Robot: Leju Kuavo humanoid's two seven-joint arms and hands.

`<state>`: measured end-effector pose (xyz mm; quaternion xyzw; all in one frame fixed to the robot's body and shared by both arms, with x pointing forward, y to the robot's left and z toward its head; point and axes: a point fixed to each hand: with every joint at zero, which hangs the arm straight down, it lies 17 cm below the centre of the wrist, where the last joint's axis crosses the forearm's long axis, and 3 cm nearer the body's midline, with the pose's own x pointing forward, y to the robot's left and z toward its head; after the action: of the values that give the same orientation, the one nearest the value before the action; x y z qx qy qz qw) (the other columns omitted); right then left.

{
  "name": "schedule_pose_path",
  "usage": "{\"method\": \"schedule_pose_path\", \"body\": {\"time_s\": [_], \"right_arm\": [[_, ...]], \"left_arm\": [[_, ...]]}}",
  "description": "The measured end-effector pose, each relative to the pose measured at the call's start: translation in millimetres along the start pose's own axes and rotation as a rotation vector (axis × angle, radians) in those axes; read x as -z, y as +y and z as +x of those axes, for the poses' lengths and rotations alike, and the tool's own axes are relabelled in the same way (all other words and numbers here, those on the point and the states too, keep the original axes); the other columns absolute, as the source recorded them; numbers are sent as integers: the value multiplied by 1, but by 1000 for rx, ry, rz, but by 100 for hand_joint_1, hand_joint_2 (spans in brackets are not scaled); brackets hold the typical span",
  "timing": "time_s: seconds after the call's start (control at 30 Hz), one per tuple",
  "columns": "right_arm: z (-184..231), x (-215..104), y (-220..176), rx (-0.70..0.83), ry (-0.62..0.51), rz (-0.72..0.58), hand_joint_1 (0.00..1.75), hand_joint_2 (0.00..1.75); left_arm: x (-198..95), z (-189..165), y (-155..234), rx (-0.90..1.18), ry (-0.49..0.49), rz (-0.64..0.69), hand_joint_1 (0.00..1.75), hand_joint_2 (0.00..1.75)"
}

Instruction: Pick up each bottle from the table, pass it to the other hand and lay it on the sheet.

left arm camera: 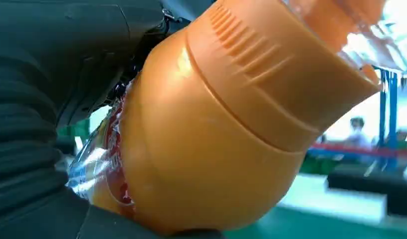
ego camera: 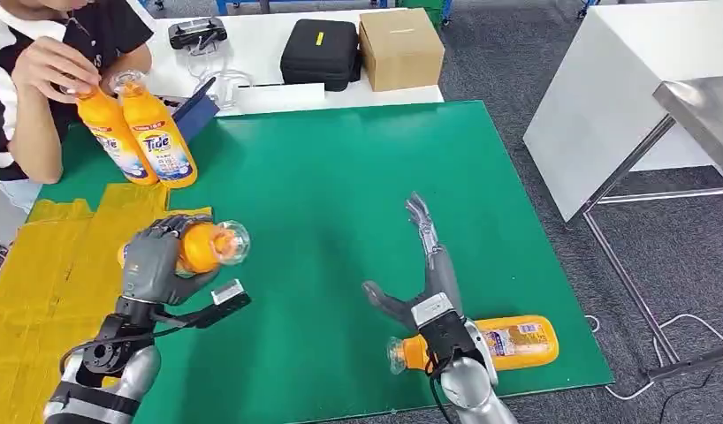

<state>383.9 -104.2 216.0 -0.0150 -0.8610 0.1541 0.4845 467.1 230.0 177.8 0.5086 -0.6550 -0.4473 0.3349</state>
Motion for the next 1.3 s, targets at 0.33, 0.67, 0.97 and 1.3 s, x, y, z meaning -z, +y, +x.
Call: {"method": "schedule_pose_path", "body": {"time_s": [0.33,0.67,0.97,1.3], "right_arm": [[4,2,4,8,-10,22,0,175],[10,9,12,40,-27,43,0,175],[10,12,28,58,-32,81,0,175],[10,13,35,59,-33,100,0,175]], "left_arm": [[-5,-42,-67,240,68,-157,175,175],[1,-59,-100,375,122,-223,72,175],[-3,-77,-125,462,104,-285,0,175],[-7,-96,-135,506,129,-342,0,175]]}}
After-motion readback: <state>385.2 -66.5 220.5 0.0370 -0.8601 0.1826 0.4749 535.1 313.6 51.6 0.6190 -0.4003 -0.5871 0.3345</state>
